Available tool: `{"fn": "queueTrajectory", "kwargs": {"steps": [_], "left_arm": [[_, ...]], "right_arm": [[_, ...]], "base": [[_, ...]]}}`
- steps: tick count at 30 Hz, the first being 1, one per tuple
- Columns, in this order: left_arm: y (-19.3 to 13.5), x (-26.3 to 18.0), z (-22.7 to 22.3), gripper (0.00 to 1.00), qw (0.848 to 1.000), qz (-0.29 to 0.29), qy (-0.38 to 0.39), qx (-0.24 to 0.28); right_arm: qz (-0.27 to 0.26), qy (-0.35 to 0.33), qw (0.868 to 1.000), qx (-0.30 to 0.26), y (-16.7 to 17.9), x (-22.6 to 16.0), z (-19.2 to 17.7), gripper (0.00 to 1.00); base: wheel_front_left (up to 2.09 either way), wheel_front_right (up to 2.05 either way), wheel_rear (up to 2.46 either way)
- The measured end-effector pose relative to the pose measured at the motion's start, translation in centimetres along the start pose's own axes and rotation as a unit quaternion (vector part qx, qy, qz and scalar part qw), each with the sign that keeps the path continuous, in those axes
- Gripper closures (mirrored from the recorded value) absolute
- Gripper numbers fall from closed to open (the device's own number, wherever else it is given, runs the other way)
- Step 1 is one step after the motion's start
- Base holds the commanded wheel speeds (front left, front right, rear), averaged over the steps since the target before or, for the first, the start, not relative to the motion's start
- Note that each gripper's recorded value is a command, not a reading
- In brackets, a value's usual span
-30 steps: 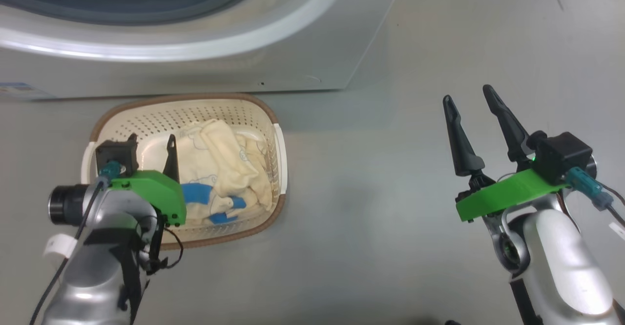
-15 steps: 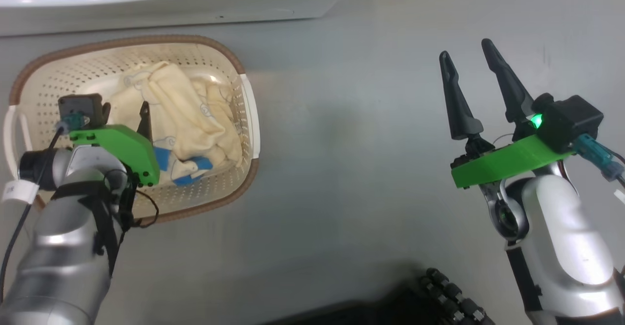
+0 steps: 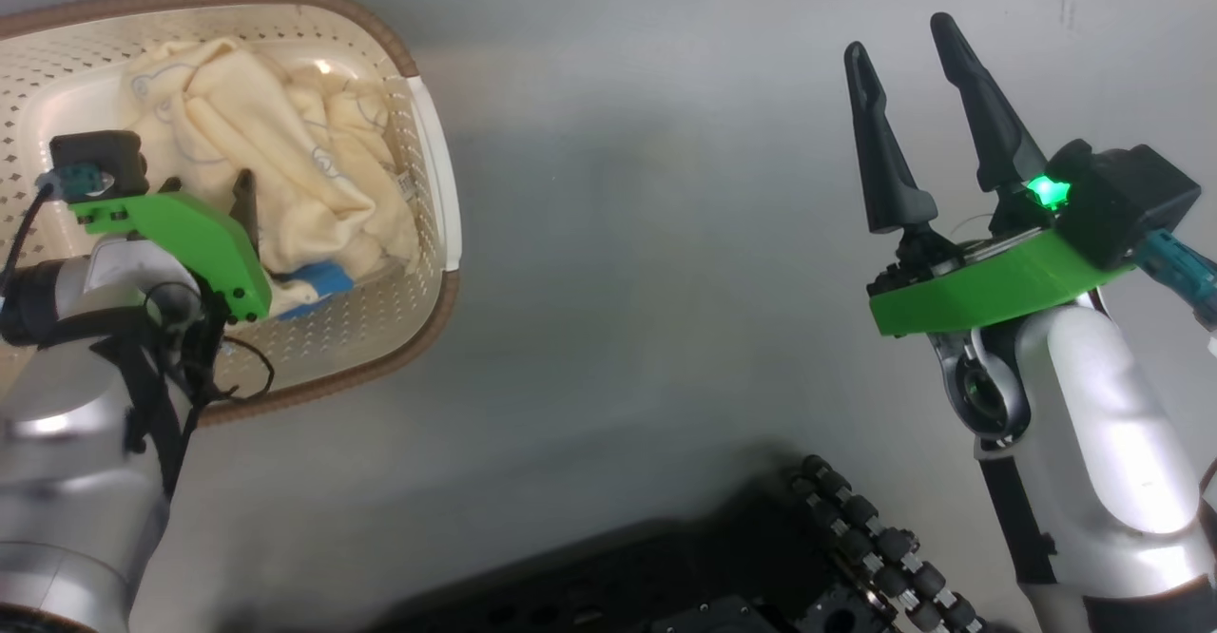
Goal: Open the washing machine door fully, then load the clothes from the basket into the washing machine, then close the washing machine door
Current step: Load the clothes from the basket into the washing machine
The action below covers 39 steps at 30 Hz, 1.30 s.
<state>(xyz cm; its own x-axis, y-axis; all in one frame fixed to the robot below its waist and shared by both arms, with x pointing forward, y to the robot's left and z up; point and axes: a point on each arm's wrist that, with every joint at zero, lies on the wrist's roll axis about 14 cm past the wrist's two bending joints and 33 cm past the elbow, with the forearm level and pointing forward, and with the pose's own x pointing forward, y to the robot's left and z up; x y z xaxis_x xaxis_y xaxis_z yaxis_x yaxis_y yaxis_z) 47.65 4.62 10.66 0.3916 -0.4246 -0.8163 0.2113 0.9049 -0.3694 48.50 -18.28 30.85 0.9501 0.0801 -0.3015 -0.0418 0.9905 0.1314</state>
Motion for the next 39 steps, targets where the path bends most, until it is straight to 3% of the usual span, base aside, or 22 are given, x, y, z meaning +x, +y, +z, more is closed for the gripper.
{"fn": "queueTrajectory", "kwargs": {"steps": [9, 10, 11, 12, 13, 14, 26, 39], "left_arm": [[0.4, 1.7, -2.1, 0.0, 0.998, -0.006, 0.048, -0.031], [0.4, 1.8, -2.3, 0.07, 0.998, -0.005, 0.053, -0.033], [0.4, 1.9, -2.5, 0.48, 0.998, -0.005, 0.058, -0.035], [0.4, 2.0, -2.7, 0.68, 0.997, -0.005, 0.061, -0.036], [0.2, 2.0, -2.8, 0.68, 0.997, -0.006, 0.064, -0.036], [0.2, 2.0, -2.8, 1.0, 0.997, -0.007, 0.065, -0.037], [1.1, 0.6, -2.0, 1.0, 0.999, 0.015, 0.037, -0.017], [0.6, -4.4, 5.1, 1.0, 0.993, 0.048, -0.107, 0.027]], "right_arm": [[-0.009, 0.014, 1.0, 0.005, -0.7, -0.3, -1.0, 0.0], [-0.011, 0.015, 1.0, 0.006, -0.8, -0.3, -1.1, 0.0], [-0.012, 0.015, 1.0, 0.005, -0.9, -0.4, -1.1, 0.0], [-0.013, 0.016, 1.0, 0.004, -1.0, -0.4, -1.1, 0.0], [-0.014, 0.016, 1.0, 0.004, -1.1, -0.4, -1.1, 0.0], [-0.015, 0.015, 1.0, 0.005, -1.1, -0.5, -1.0, 0.0], [-0.017, -0.003, 1.0, 0.007, -1.2, -0.5, 0.5, 0.0], [0.002, -0.045, 0.999, 0.002, 0.6, -0.8, 4.3, 0.0]], "base": [[0.0, 0.0, 0.0], [0.0, 0.0, 0.0], [0.0, 0.0, 0.0], [0.0, 0.0, 0.0], [0.0, 0.0, 0.0], [0.0, 0.0, 0.0], [0.0, 0.0, 0.0], [0.0, 0.0, 0.0]]}}
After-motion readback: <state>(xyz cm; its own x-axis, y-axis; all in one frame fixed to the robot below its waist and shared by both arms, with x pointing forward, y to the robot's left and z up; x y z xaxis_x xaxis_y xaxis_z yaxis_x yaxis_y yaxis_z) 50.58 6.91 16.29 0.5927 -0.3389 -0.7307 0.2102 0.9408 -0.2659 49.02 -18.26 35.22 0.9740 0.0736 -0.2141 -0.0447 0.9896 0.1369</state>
